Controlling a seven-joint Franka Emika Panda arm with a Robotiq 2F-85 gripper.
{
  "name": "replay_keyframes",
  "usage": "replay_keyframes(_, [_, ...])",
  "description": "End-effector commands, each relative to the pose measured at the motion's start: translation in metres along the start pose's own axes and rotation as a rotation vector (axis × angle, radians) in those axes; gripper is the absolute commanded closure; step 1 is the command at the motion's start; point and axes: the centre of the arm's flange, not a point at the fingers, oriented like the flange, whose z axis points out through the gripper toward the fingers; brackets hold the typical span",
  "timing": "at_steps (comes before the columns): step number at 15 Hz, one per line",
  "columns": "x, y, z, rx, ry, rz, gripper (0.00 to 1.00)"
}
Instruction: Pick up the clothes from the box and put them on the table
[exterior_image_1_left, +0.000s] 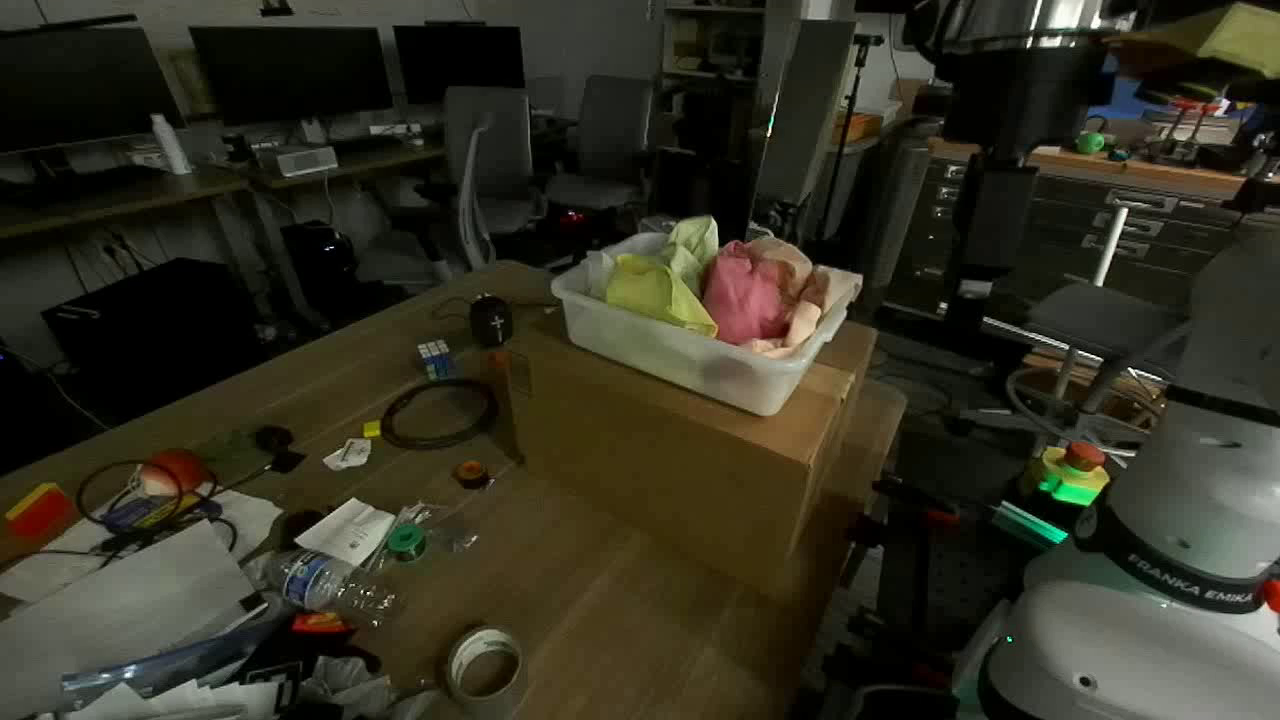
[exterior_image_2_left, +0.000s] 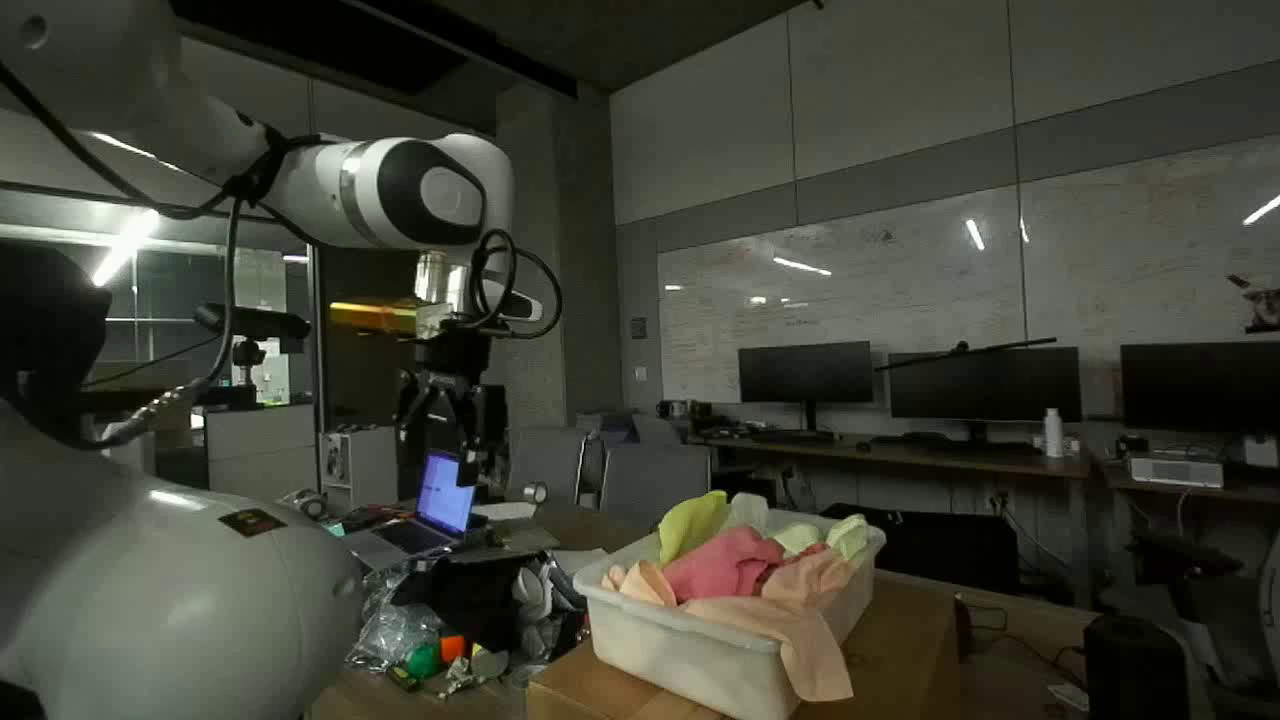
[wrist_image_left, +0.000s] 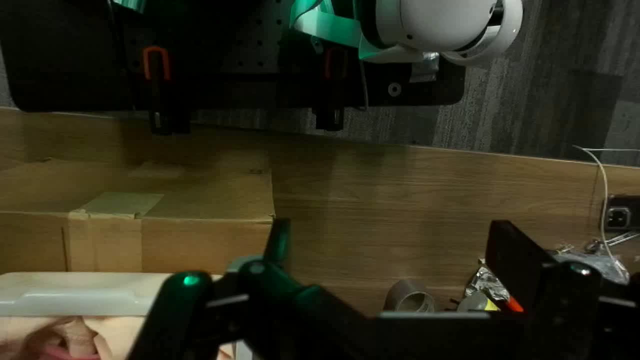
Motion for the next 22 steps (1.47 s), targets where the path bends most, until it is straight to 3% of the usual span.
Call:
replay_keyframes(1, [0.000, 0.000, -0.002, 0.001, 0.005, -0.001, 0.00])
replay_keyframes(7, [0.013, 0.001, -0.010, -0.002, 0.052, -0.003, 0.00])
replay_keyframes(15, [0.092, 0.020, -0.047, -0.037, 0.301, 0.097, 0.00])
replay_keyframes(22, [0.170, 0.049, -0.024, -0.131, 0.333, 0.209, 0.00])
